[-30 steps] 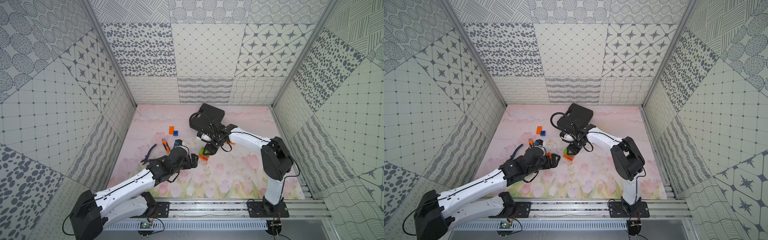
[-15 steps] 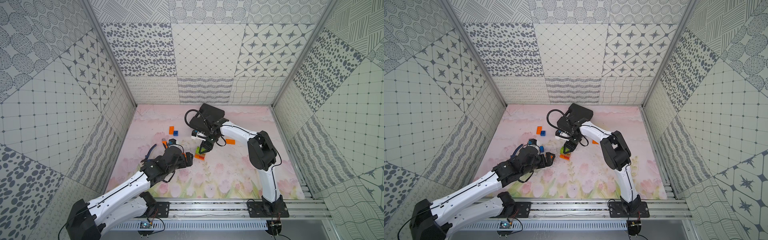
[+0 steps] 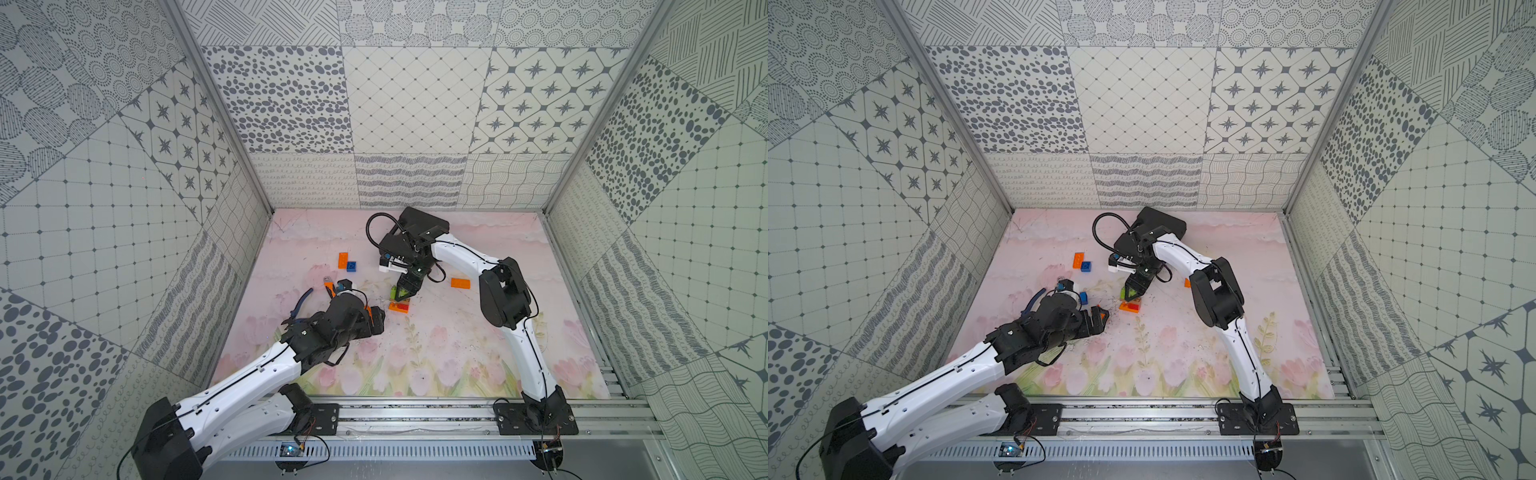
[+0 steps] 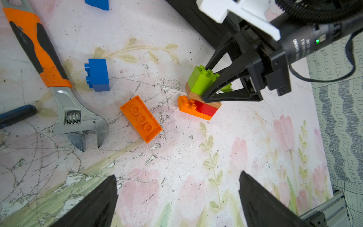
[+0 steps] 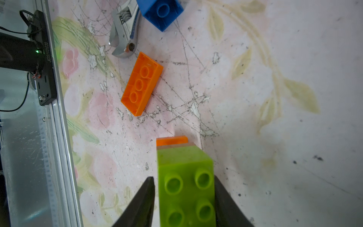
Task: Assemble the number 5 with lego
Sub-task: Adjust the lego brick at the center of the board, then pick up the lego brick from the center of the board.
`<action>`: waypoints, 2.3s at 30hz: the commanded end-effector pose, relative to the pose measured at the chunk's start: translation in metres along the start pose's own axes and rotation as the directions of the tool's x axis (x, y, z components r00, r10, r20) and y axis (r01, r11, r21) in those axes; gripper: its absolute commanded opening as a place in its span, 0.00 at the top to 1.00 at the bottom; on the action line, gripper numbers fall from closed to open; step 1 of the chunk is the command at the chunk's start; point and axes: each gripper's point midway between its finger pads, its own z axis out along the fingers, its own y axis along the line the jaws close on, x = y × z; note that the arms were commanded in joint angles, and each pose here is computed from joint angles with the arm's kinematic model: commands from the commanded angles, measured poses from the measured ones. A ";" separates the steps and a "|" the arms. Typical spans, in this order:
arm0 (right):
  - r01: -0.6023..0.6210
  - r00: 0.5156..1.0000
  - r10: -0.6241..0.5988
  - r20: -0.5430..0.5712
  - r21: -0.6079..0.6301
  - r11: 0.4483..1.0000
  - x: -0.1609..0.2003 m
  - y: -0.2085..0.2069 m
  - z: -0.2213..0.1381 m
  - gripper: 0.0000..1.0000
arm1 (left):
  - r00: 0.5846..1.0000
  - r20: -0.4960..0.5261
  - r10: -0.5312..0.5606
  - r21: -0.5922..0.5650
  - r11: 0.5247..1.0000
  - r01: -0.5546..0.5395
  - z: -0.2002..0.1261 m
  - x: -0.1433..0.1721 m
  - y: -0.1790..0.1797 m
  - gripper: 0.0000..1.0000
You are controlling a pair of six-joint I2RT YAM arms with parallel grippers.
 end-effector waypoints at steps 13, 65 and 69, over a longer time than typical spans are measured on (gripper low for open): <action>-0.027 0.994 0.006 0.107 0.190 0.981 -0.046 -0.013 -0.051 0.35 | 1.000 -0.004 0.012 0.000 1.000 -0.012 -0.001 -0.001 0.000 0.00; -0.900 0.357 0.785 0.507 0.412 0.142 0.172 -0.127 -0.088 0.21 | 0.946 -0.275 0.174 0.073 0.984 -0.160 0.076 -0.006 -0.113 0.00; -0.888 0.355 0.804 0.477 0.442 0.129 0.181 -0.126 -0.080 0.25 | 0.945 -0.278 0.172 0.069 0.985 -0.159 0.077 -0.005 -0.111 0.00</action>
